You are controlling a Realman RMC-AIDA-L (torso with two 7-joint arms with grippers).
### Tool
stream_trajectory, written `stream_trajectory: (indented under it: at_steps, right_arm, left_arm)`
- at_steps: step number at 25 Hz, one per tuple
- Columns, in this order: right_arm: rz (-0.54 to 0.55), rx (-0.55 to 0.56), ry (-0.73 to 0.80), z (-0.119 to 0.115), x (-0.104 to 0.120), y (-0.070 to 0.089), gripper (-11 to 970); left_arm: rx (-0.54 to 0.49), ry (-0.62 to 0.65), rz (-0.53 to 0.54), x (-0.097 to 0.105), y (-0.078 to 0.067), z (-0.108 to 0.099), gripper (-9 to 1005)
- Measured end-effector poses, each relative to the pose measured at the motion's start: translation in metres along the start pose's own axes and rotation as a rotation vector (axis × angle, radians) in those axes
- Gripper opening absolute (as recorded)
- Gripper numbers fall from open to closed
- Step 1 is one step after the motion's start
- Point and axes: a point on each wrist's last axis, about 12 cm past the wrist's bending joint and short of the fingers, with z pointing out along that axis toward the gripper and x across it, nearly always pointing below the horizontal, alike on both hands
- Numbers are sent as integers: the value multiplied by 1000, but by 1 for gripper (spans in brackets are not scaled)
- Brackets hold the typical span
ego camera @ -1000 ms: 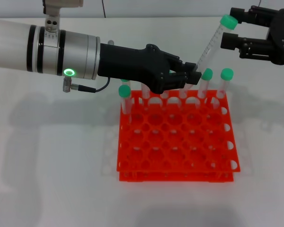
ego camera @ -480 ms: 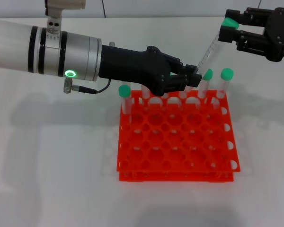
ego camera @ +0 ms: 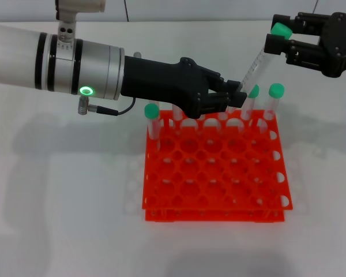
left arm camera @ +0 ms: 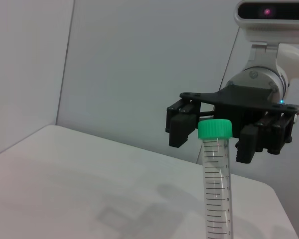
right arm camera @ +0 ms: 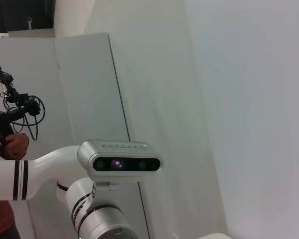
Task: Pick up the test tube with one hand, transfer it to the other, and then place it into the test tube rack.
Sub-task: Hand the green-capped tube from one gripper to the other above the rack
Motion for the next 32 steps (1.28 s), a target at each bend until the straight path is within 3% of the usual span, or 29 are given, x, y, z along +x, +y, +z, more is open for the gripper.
stream_trajectory:
  at_steps: [13,17,32]
  right_arm:
    - [10,2,2,1,3,0,458]
    - [11,0,5,1,3,0,284]
    - [8,-19,17,6,3,1,275]
  left_arm:
    - [1,8,-4,2,0,1,302]
    - [2,8,-4,2,0,1,304]
    - [2,6,-1,4,-1,3,311]
